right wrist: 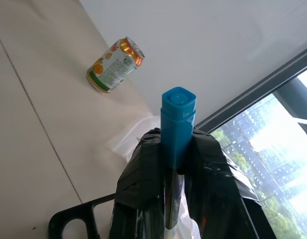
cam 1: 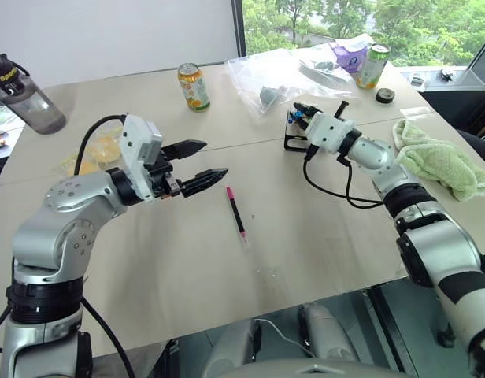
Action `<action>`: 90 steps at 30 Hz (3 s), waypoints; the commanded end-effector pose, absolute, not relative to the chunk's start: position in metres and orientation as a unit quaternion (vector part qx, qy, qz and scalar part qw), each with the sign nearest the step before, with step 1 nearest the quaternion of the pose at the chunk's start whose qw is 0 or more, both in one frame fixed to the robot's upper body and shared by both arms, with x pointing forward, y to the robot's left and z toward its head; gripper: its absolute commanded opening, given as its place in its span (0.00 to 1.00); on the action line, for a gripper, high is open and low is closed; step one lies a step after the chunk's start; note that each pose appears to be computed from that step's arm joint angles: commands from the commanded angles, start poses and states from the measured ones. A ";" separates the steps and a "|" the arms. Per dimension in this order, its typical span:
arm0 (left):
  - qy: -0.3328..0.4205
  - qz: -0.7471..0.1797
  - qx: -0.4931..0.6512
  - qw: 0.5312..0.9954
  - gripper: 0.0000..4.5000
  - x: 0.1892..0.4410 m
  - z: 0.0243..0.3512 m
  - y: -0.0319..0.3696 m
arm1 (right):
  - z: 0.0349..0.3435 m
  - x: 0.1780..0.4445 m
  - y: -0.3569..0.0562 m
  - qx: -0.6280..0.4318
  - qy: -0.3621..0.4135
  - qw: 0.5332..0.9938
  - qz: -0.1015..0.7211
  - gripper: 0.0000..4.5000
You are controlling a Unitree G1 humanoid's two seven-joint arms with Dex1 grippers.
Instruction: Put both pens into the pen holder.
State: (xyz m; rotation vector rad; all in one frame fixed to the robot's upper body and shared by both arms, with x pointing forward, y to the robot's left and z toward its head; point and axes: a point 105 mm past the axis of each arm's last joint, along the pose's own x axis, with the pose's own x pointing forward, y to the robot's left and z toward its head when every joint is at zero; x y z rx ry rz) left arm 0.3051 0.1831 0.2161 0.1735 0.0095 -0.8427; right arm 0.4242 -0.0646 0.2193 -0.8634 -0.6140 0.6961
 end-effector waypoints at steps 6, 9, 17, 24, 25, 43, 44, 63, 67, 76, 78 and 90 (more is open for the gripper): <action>-0.002 -0.373 0.106 0.922 0.93 0.310 0.224 0.193 | 0.242 0.422 -0.053 -0.391 -0.325 0.799 0.320 0.02; 0.000 -0.373 0.107 0.922 0.93 0.310 0.222 0.193 | 0.242 0.422 -0.052 -0.391 -0.323 0.800 0.320 0.25; 0.001 -0.372 0.110 0.922 0.93 0.309 0.222 0.194 | 0.249 0.426 -0.053 -0.365 -0.322 0.817 0.309 0.99; 0.002 -0.371 0.113 0.922 0.93 0.309 0.221 0.194 | 0.255 0.426 -0.057 -0.359 -0.327 0.820 0.303 0.99; 0.002 -0.371 0.114 0.922 0.93 0.309 0.221 0.194 | 0.256 0.425 -0.057 -0.354 -0.330 0.819 0.308 0.99; 0.097 -0.355 0.054 0.928 0.93 0.289 0.160 0.179 | 0.201 0.307 -0.043 -0.079 -0.121 0.797 0.586 0.99; 0.102 -0.346 0.048 0.931 0.93 0.288 0.156 0.175 | 0.198 0.301 -0.048 -0.073 -0.108 0.796 0.591 0.99; 0.236 -0.161 0.113 0.952 0.93 0.303 0.080 0.127 | 0.164 0.227 -0.162 -0.107 -0.012 0.834 0.541 0.99; 0.276 -0.113 0.121 0.947 0.88 0.302 0.066 0.140 | 0.167 0.229 -0.163 -0.108 -0.022 0.843 0.527 1.00; 0.283 -0.079 0.135 0.946 0.09 0.306 0.062 0.146 | 0.168 0.232 -0.159 -0.097 -0.019 0.844 0.528 1.00; 0.281 -0.079 0.140 0.946 0.00 0.305 0.062 0.146 | 0.169 0.234 -0.158 -0.093 -0.021 0.843 0.529 1.00; 0.035 -0.297 -0.038 0.953 0.00 0.303 0.147 0.089 | 0.166 0.266 -0.087 0.057 0.022 0.861 0.505 1.00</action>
